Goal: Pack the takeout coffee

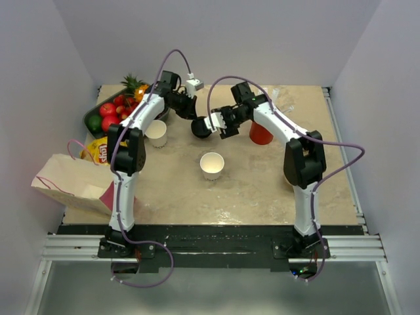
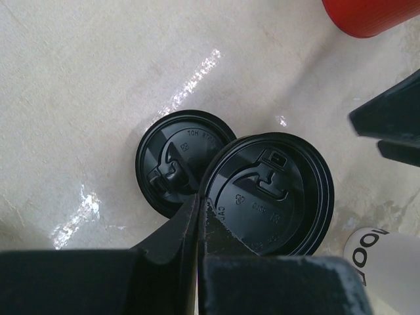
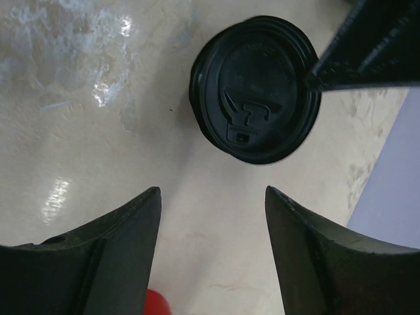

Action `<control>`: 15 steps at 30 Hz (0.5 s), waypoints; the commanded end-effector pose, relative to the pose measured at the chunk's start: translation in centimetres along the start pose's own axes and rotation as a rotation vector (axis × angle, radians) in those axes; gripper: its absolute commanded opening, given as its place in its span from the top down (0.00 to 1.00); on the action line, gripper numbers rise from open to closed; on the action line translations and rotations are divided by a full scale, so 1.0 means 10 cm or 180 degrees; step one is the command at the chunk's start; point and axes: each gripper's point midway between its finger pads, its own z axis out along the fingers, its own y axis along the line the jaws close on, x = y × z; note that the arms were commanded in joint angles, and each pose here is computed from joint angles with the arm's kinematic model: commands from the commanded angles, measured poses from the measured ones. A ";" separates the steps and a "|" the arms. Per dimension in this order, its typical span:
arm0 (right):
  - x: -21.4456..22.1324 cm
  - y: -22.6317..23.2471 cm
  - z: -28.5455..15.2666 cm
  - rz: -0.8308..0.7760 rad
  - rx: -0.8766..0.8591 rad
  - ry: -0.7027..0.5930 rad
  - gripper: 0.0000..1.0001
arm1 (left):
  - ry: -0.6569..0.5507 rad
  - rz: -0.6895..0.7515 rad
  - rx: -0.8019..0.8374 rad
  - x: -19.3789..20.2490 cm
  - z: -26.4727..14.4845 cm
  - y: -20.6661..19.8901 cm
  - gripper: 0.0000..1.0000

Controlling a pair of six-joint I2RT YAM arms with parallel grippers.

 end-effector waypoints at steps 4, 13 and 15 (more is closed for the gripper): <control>-0.25 -0.28 0.05 -0.1139 0.0074 -0.0115 0.37 | -0.0252 0.0130 0.0057 -0.32 -0.15 -0.03 1.00; -0.33 -0.16 0.19 -0.1444 -0.0134 -0.0108 0.51 | -0.0246 0.0122 0.0079 -0.32 -0.16 -0.05 1.00; -0.33 -0.14 0.23 -0.1496 -0.0193 -0.0083 0.58 | -0.0257 0.0121 0.0076 -0.33 -0.16 -0.05 1.00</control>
